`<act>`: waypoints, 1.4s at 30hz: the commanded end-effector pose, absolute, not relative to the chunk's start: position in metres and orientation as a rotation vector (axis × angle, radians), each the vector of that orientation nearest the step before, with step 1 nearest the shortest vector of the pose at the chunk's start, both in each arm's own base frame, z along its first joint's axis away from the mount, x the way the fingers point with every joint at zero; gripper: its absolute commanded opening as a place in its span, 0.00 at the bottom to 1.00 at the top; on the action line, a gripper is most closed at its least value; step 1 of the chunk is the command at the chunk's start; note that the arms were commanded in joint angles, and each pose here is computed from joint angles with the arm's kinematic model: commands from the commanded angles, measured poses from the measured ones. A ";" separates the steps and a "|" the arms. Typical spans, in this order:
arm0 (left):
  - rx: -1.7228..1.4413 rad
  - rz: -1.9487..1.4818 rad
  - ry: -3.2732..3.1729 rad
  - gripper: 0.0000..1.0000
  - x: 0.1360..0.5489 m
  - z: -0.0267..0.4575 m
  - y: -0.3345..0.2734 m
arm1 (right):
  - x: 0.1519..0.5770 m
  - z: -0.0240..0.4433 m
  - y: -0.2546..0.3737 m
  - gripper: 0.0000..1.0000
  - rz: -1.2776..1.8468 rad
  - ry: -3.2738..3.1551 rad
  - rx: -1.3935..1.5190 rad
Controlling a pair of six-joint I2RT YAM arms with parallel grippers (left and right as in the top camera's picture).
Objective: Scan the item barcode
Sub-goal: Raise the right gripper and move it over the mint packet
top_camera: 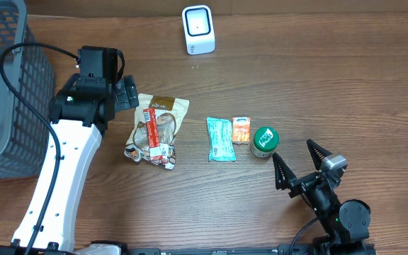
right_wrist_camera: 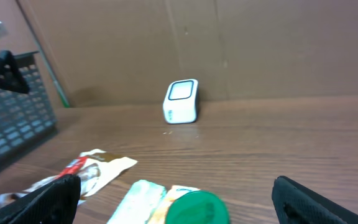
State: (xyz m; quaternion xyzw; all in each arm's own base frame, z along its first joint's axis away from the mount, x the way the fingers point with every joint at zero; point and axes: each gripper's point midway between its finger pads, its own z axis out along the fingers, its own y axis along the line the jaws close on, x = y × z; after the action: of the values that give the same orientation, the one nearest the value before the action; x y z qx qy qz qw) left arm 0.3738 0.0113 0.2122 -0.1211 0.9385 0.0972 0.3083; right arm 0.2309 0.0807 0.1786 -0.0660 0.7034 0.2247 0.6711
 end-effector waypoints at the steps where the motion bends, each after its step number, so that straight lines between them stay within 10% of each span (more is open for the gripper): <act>1: -0.330 0.267 2.452 1.00 0.376 0.222 0.013 | 0.226 0.190 0.086 1.00 0.590 1.573 -0.131; 27: -0.330 0.267 2.452 1.00 0.376 0.222 0.013 | 0.224 0.383 0.071 1.00 0.519 1.872 -0.007; 42: -0.329 0.267 2.452 1.00 0.376 0.222 0.013 | 0.297 0.363 0.116 1.00 0.729 2.365 -0.029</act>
State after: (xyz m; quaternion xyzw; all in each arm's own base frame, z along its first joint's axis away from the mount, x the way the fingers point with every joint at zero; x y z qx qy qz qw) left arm 0.3740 0.0113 0.2128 -0.1212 0.9383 0.0973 0.3089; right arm 0.2915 0.1035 0.3675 -0.0008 0.9018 0.2452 0.3558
